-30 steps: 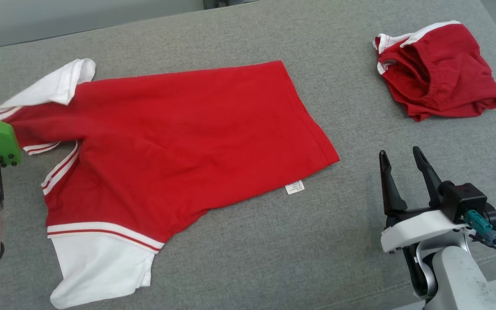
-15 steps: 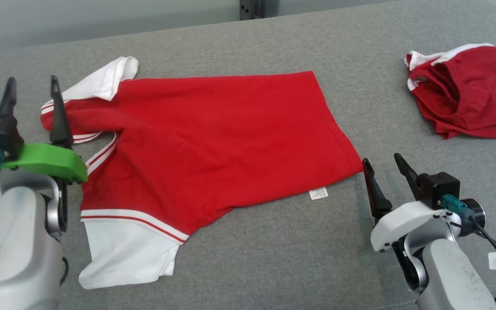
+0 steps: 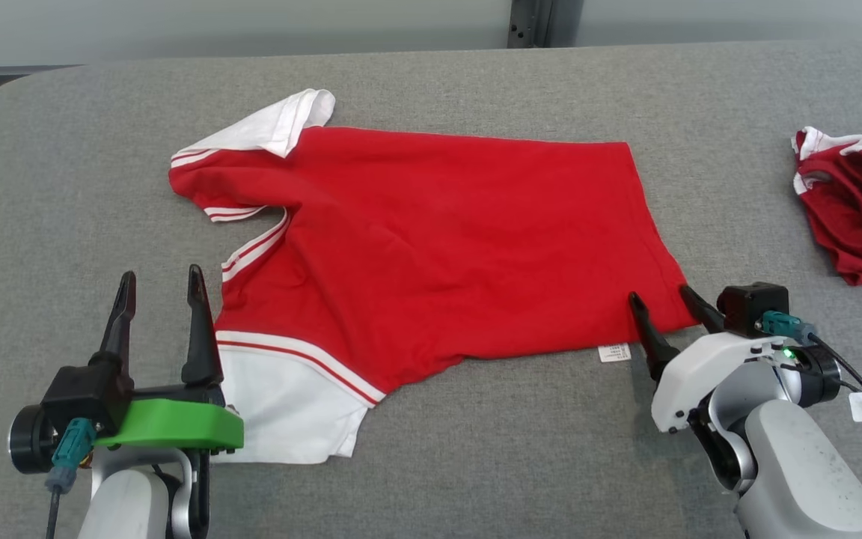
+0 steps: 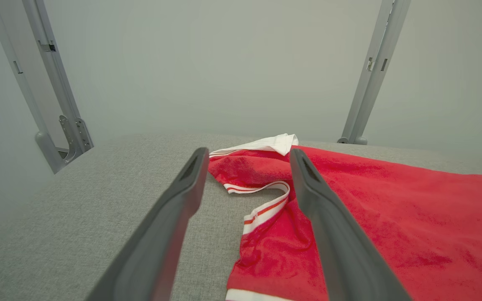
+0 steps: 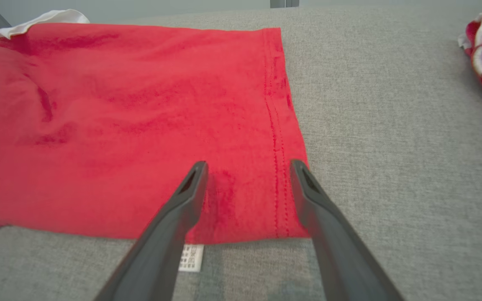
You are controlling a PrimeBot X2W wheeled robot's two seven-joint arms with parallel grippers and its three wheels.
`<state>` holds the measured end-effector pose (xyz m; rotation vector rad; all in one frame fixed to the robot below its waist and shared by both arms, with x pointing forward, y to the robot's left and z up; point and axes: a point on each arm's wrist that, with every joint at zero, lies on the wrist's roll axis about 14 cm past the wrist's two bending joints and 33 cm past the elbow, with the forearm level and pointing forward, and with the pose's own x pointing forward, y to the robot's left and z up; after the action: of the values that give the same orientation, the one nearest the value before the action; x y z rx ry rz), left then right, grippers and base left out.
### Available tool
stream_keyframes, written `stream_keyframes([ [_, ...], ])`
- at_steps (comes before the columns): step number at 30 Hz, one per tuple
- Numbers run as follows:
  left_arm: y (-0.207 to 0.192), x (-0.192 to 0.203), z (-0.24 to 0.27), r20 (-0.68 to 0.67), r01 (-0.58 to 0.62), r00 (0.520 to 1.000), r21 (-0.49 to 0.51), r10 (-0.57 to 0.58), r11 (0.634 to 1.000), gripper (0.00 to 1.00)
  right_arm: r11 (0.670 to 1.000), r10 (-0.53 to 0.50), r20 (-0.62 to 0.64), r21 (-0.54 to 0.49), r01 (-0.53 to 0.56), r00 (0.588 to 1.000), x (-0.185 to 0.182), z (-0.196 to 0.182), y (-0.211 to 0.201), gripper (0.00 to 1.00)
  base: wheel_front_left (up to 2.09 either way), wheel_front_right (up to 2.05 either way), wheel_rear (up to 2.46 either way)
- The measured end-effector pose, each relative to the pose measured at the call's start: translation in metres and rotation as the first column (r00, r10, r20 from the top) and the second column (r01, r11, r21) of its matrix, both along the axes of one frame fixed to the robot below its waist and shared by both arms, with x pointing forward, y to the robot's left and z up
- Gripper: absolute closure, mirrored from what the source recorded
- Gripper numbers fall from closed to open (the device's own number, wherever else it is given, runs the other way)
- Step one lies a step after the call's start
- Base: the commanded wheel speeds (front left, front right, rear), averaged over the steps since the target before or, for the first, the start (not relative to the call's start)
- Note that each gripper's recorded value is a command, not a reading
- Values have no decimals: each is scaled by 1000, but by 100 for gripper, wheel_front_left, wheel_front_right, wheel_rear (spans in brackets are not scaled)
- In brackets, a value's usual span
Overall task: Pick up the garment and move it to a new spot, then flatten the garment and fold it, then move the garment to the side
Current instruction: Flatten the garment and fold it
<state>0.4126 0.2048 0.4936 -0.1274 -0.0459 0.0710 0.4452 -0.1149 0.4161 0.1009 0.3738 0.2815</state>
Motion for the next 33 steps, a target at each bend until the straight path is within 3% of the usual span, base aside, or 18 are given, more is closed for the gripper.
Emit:
stream_keyframes([
  [20,12,-19,-5,-13,-56,998,-10,56,998,0,999,-32,-71,25,34,997,6,-17,-4,0,0,0,0],
  [21,12,-19,-6,-15,-57,998,-10,57,998,0,999,-32,-75,28,34,997,6,-18,-3,3,0,0,0],
  [24,12,-19,-7,-18,-57,998,-9,56,998,0,999,-24,-78,38,27,997,6,-19,1,54,0,0,0],
  [26,12,-19,-8,-20,-58,998,-10,58,998,0,999,-20,-64,43,23,998,10,-15,3,64,0,0,0],
  [30,12,-20,-9,-23,-58,998,-11,58,998,0,999,-6,-33,39,7,999,20,-7,7,72,0,0,0],
  [33,12,-20,-10,-26,-59,998,-13,59,998,0,999,6,-17,34,-6,1000,27,-2,10,100,0,0,0],
])
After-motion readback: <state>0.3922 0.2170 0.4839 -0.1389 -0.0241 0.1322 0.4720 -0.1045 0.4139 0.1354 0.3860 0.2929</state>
